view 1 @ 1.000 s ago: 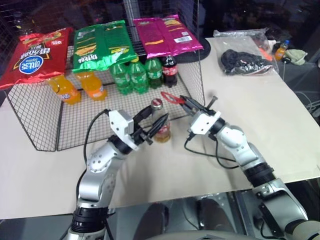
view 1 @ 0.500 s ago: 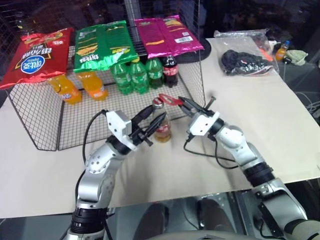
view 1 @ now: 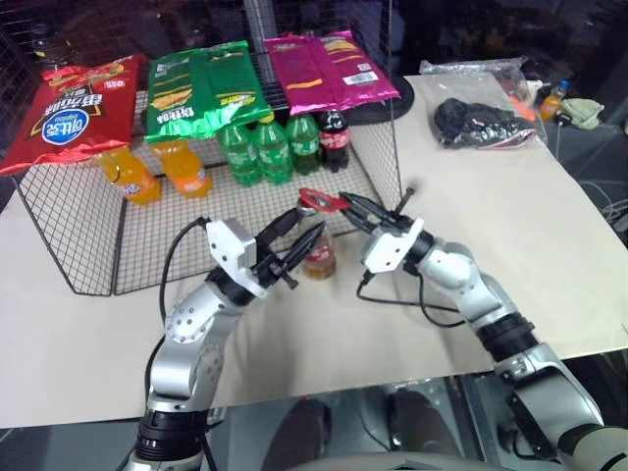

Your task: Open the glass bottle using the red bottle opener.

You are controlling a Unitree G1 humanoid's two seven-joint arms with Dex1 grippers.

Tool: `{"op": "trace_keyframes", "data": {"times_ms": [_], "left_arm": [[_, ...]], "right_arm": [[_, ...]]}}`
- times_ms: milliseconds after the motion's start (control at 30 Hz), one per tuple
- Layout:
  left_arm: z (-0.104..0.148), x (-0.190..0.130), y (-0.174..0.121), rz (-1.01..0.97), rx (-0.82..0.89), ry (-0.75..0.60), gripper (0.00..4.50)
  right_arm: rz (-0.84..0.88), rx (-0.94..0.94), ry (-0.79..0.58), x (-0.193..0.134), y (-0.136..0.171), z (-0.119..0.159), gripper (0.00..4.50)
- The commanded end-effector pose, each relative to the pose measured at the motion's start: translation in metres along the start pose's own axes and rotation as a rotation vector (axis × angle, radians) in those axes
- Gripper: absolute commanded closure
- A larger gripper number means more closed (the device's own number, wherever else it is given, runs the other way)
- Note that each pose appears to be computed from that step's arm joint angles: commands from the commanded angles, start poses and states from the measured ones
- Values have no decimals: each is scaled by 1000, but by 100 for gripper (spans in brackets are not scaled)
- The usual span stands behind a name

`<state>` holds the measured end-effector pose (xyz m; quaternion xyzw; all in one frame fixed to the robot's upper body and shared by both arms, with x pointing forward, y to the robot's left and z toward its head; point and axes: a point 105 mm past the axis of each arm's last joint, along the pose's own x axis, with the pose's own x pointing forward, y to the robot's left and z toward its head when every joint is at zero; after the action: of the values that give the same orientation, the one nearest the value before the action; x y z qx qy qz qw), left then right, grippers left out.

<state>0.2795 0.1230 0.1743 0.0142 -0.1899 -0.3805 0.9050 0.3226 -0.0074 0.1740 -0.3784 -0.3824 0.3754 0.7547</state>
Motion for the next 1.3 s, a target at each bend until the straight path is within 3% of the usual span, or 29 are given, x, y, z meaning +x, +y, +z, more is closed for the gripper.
{"op": "trace_keyframes", "data": {"times_ms": [33,267,900,1300], "left_arm": [[-3,2,-3,-14,0,19,268],[-3,2,-3,-14,0,20,268],[-6,5,-3,-19,-3,20,268],[-8,6,-3,-25,-6,26,268]], "right_arm": [[110,-42,-54,8,25,10,450],[129,-104,-5,7,30,-2,450],[213,-176,-123,5,25,20,450],[190,-333,-88,2,-16,4,450]]}}
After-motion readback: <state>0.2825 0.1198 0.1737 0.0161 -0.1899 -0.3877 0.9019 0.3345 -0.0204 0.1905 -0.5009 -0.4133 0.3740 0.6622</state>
